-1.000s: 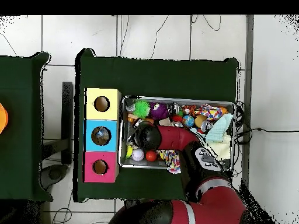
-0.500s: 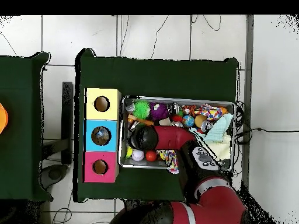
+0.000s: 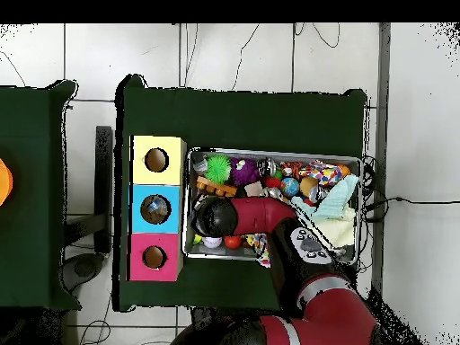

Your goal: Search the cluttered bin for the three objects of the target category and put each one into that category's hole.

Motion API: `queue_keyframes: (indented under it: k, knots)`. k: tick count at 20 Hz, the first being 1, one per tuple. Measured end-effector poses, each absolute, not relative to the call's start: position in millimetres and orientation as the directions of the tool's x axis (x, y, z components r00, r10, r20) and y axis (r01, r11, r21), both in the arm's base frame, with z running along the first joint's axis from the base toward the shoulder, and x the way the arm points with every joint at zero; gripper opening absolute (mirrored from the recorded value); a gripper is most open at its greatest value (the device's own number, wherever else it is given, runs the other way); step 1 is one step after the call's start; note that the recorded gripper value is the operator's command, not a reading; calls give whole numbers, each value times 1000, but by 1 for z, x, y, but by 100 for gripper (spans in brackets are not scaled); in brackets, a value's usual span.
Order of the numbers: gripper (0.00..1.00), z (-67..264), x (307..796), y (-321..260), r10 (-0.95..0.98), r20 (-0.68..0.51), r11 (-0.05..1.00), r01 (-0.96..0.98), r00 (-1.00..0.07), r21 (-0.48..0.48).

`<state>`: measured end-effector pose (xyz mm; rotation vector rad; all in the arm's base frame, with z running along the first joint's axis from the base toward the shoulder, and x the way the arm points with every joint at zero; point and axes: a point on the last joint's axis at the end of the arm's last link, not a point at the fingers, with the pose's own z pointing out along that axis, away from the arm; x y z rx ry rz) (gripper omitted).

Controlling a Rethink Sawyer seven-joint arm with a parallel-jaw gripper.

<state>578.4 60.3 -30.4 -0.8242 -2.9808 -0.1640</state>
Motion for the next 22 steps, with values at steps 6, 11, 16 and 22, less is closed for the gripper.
queue_keyframes:
  k: [6, 11, 16, 22]
  knots:
    - [100, -32, 575, 59, 486, 62, 868, 490, -872, 82]
    - [100, -32, 573, 53, 469, 51, 878, 472, -882, 75]
    - [100, -32, 572, 41, 475, 46, 876, 477, -879, 72]
    - [100, -29, 572, 36, 477, 46, 875, 480, -877, 67]
